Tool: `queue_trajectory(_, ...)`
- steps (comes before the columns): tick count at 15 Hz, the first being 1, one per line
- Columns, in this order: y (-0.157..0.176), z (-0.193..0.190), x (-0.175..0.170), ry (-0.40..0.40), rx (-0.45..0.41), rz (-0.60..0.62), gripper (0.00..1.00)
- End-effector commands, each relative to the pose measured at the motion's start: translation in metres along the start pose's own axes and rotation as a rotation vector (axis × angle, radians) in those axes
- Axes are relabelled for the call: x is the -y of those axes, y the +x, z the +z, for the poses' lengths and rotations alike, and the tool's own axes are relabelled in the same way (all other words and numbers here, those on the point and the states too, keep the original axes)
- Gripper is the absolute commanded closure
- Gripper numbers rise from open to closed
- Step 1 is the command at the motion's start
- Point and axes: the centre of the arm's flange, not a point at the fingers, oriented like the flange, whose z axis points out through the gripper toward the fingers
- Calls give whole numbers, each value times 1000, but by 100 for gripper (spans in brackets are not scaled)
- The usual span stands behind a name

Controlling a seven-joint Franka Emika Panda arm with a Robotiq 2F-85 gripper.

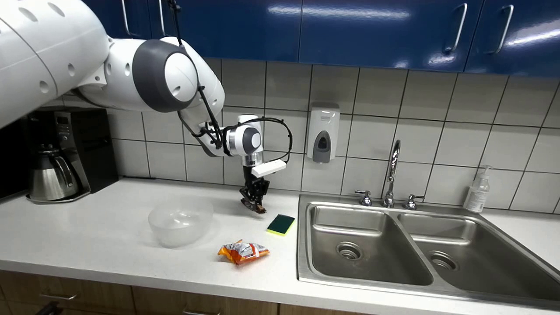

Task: Put the black packet in the bowl

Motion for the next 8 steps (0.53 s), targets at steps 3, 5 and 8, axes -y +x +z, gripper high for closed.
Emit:
queue_trajectory(3, -15, -40, 38, -36, 15, -14, 95)
queue_trajectory(5, -14, -52, 49, -55, 21, -25, 95)
queue_trajectory(8, -12, -67, 63, -78, 30, -44, 95)
